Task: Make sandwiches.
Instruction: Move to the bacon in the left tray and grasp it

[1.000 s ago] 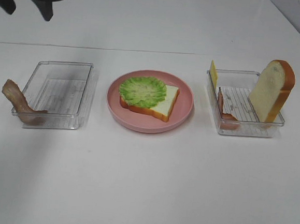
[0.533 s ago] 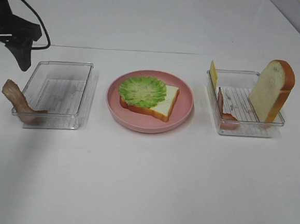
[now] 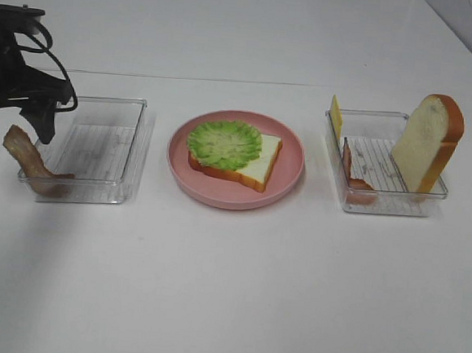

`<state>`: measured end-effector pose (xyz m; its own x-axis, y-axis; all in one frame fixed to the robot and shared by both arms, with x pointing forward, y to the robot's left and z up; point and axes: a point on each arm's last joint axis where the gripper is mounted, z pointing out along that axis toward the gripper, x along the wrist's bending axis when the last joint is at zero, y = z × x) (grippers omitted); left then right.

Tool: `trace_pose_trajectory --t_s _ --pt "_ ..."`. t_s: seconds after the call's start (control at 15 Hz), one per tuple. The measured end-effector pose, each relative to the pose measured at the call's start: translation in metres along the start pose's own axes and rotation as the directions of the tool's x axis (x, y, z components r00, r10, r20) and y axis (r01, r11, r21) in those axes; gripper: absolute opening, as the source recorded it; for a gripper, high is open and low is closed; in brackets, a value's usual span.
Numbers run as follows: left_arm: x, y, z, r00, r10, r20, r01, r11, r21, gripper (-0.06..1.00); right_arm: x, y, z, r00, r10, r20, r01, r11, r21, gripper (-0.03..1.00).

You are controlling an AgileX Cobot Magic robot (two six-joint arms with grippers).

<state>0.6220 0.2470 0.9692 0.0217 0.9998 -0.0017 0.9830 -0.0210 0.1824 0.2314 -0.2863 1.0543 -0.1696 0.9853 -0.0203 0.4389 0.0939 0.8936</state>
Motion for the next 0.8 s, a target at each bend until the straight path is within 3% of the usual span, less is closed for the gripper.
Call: trace_pose_trajectory --t_s 0.33,0.53,0.8 --pt "-0.001 0.003 0.027 1.0 0.001 -0.002 -0.001 1.0 0.024 0.72 0.0 0.0 0.0 1.0 0.0 0.0 0.0 1.0 0.0 0.76" --pt "-0.002 0.006 0.028 1.0 0.0 0.004 0.001 1.0 -0.007 0.59 0.0 0.0 0.0 1.0 0.0 0.0 0.0 1.0 0.0 0.76" --pt "-0.002 0.006 0.03 1.0 -0.005 0.005 0.005 1.0 -0.002 0.53 0.0 0.0 0.0 1.0 0.0 0.0 0.0 1.0 0.0 0.76"
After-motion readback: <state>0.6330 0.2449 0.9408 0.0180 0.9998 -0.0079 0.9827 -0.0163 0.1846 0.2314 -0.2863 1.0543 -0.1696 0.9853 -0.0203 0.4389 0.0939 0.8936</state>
